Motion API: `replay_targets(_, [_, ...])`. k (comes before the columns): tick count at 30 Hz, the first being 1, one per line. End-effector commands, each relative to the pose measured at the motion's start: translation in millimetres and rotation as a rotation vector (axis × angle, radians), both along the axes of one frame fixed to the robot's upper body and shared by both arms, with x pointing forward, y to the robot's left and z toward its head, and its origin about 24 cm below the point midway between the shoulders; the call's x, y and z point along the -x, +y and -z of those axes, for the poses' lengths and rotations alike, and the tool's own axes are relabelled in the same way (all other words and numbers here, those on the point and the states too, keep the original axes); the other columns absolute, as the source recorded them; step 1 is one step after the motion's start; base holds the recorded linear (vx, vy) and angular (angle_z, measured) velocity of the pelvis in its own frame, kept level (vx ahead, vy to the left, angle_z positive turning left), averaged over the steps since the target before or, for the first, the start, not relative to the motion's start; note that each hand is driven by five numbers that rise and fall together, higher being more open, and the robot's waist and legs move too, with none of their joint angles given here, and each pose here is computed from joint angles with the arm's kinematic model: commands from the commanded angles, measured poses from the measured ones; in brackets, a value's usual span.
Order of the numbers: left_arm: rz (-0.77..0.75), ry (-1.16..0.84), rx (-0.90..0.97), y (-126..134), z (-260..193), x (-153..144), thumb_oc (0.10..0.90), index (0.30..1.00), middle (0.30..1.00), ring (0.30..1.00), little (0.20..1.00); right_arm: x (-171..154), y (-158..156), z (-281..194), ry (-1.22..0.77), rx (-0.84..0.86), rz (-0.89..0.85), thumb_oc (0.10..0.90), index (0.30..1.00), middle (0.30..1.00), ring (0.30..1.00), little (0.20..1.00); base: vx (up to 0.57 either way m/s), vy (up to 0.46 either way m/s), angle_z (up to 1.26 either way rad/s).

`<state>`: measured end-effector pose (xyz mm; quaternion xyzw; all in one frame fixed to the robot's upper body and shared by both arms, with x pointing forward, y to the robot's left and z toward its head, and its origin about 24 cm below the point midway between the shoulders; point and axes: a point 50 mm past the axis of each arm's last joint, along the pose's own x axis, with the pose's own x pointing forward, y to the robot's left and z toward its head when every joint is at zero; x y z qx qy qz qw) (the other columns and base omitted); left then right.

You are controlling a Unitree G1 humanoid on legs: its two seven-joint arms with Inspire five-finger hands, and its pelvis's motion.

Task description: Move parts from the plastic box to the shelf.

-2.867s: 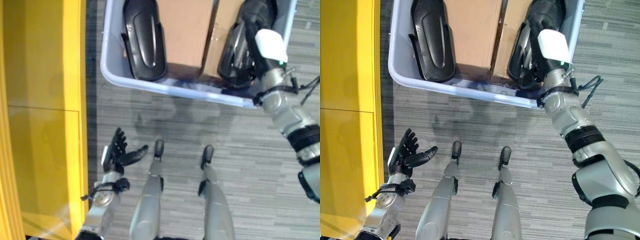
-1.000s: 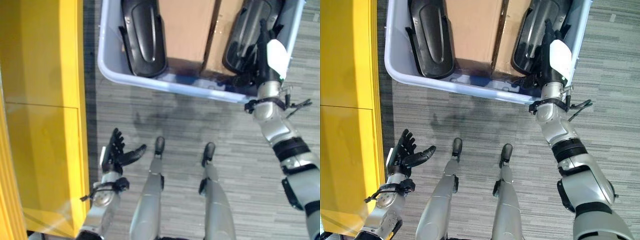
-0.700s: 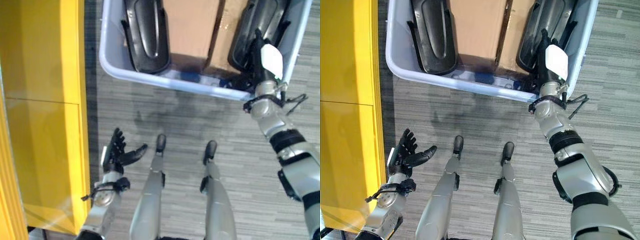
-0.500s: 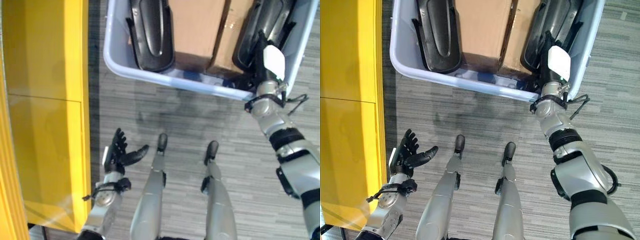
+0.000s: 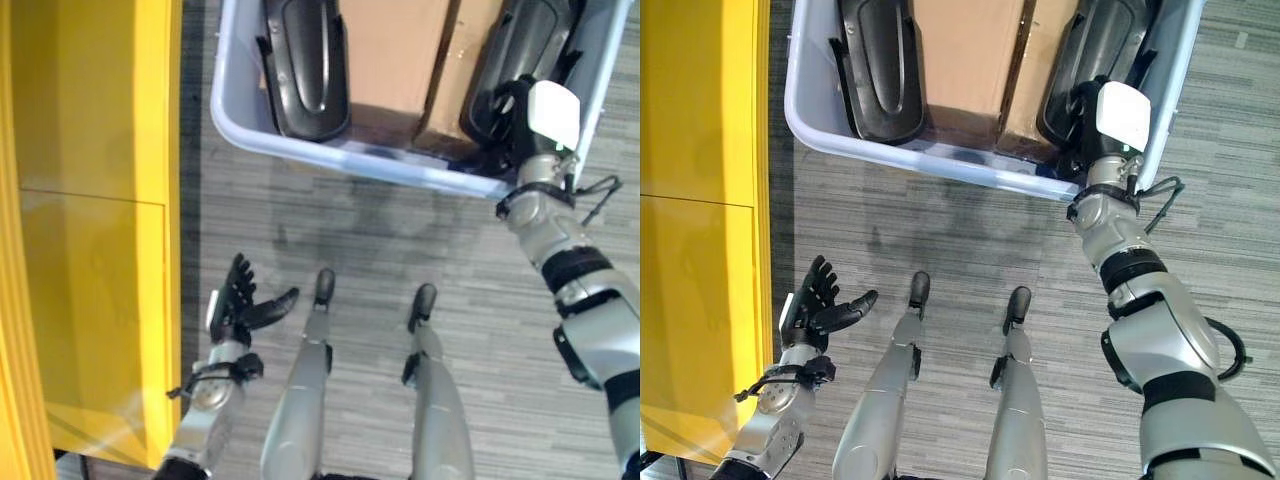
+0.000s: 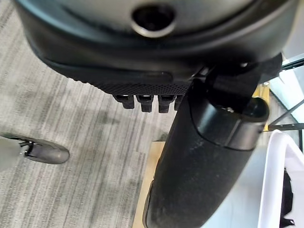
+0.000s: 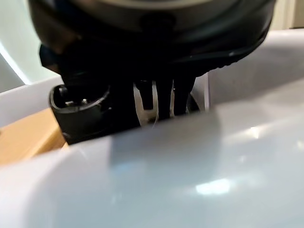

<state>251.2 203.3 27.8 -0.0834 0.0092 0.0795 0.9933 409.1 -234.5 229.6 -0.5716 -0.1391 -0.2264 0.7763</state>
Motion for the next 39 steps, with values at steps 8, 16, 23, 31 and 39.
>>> replay_targets(8, [-0.015,-0.091,-0.011,1.1,-14.0,3.6,0.9,1.0,1.0,1.0,1.0,9.0,-2.8,41.5,0.153,0.135,-0.032,0.4,0.3,0.3,0.3,0.3,0.0,0.0,0.02])
replay_targets(16, [-0.031,-0.073,-0.033,9.2,-11.7,5.7,0.9,1.0,1.0,1.0,1.0,17.7,-13.1,36.7,0.096,0.116,-0.025,0.4,0.3,0.3,0.3,0.3,0.0,0.001,0.03])
replay_targets(23, [-0.041,-0.043,-0.046,15.6,-6.3,10.8,0.9,1.0,1.0,1.0,1.0,28.2,-11.9,35.8,0.054,0.123,-0.069,0.4,0.3,0.3,0.3,0.3,0.0,0.0,0.0])
replay_targets(31, [-0.058,0.004,-0.08,29.0,1.5,20.4,0.9,1.0,1.0,1.0,1.0,43.9,-14.4,32.3,0.032,0.203,-0.116,0.4,0.3,0.3,0.3,0.3,0.02,-0.001,-0.02])
replay_targets(39, [-0.07,0.075,-0.119,44.9,13.1,34.7,0.9,1.0,1.0,1.0,1.0,57.4,-6.9,10.8,-0.031,0.33,-0.188,0.4,0.3,0.3,0.3,0.3,0.05,-0.001,0.01])
